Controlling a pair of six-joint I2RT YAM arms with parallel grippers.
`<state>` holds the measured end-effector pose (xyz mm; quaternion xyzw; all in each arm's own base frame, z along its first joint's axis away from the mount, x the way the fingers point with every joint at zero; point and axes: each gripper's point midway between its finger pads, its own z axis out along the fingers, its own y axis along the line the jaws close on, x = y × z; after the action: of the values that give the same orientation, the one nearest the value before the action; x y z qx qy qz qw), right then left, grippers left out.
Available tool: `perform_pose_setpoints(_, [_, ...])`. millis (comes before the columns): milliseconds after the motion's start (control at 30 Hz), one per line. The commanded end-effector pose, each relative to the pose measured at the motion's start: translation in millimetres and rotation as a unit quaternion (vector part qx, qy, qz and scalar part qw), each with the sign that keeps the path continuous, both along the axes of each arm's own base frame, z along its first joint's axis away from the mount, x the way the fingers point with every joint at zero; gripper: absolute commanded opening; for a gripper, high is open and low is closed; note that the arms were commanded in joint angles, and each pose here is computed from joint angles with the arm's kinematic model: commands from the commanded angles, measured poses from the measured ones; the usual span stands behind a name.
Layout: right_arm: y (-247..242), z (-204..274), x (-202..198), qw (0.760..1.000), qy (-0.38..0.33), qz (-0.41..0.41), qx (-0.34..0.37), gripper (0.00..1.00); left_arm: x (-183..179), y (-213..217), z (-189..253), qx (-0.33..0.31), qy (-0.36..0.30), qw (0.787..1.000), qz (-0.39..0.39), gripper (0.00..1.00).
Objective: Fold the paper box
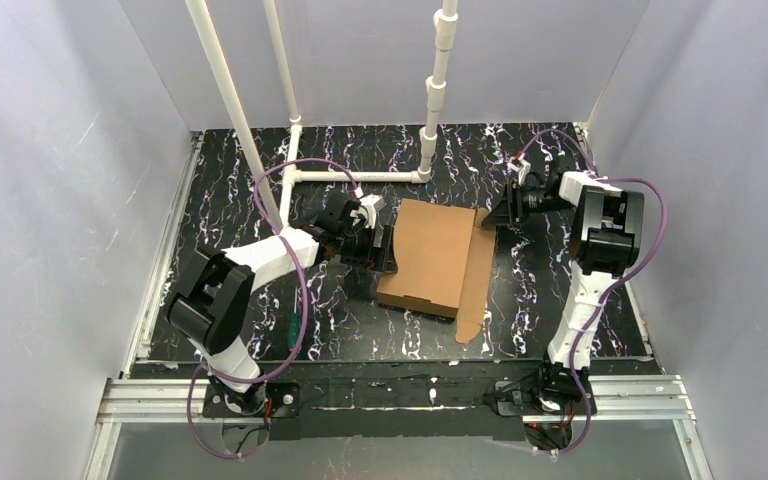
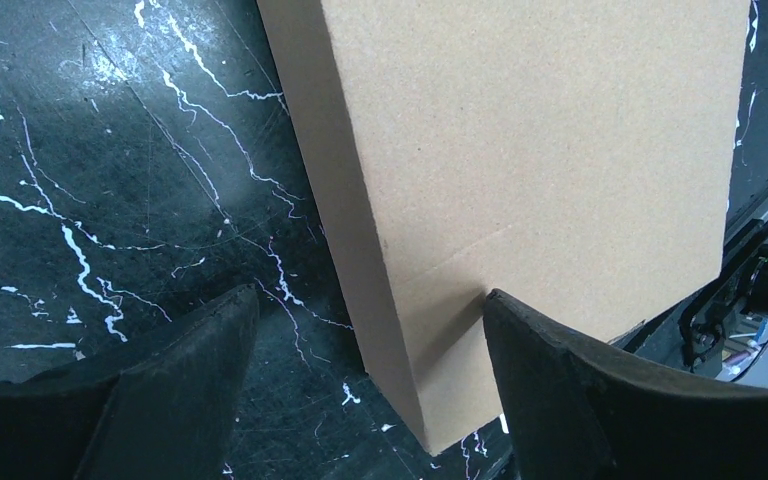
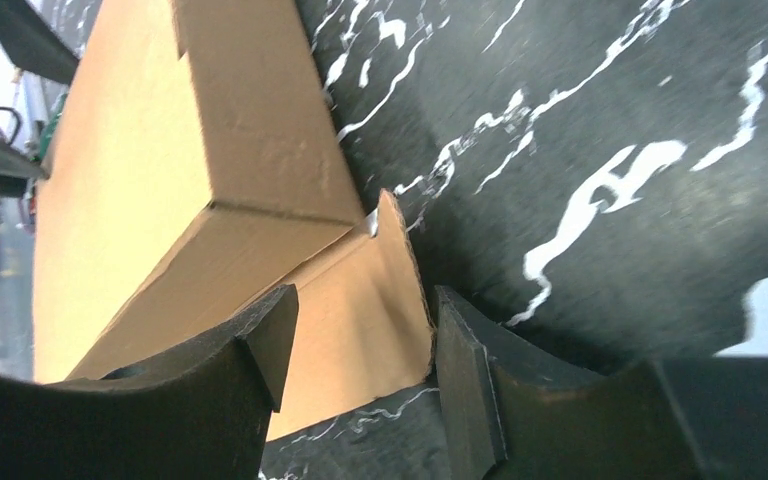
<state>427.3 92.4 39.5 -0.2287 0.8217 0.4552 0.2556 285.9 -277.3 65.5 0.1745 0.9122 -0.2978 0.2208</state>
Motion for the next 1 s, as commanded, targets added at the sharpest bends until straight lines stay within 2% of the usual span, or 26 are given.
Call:
perform_pose_setpoints(0, [-8, -26, -45, 0.997, 0.065, 0.017, -0.023, 0.61, 0, 5, -7, 0.008, 0.012, 1.0, 0.009, 0.8])
perform_pose_setpoints(200, [-10, -14, -53, 0.998, 0.052, 0.027, 0.0, 0.54, -3, 6, -9, 0.006, 0.019, 1.0, 0.017, 0.79])
perform_pose_setpoints(300, [-11, -12, -55, 0.999, 0.039, 0.025, -0.008, 0.47, -4, 6, -8, 0.002, 0.018, 1.0, 0.021, 0.79])
perform_pose_setpoints(400, [-18, -13, -51, 0.999, 0.015, 0.019, -0.042, 0.4, -5, 4, -5, -0.002, 0.023, 1.0, 0.019, 0.79])
perform_pose_setpoints(600, [-32, -16, -44, 0.989, -0.066, 0.01, -0.13, 0.34, -3, -4, 3, -0.026, 0.035, 0.999, 0.016, 0.81])
perform_pose_setpoints(833, [-29, -12, -59, 0.978, -0.128, 0.049, -0.16, 0.1, 6, -8, 13, -0.042, 0.037, 0.998, 0.017, 0.83])
perform_pose_setpoints(967, [-26, -1, -60, 0.97, -0.168, 0.053, -0.167, 0.03, 9, -11, 20, -0.048, 0.037, 0.998, 0.013, 0.83])
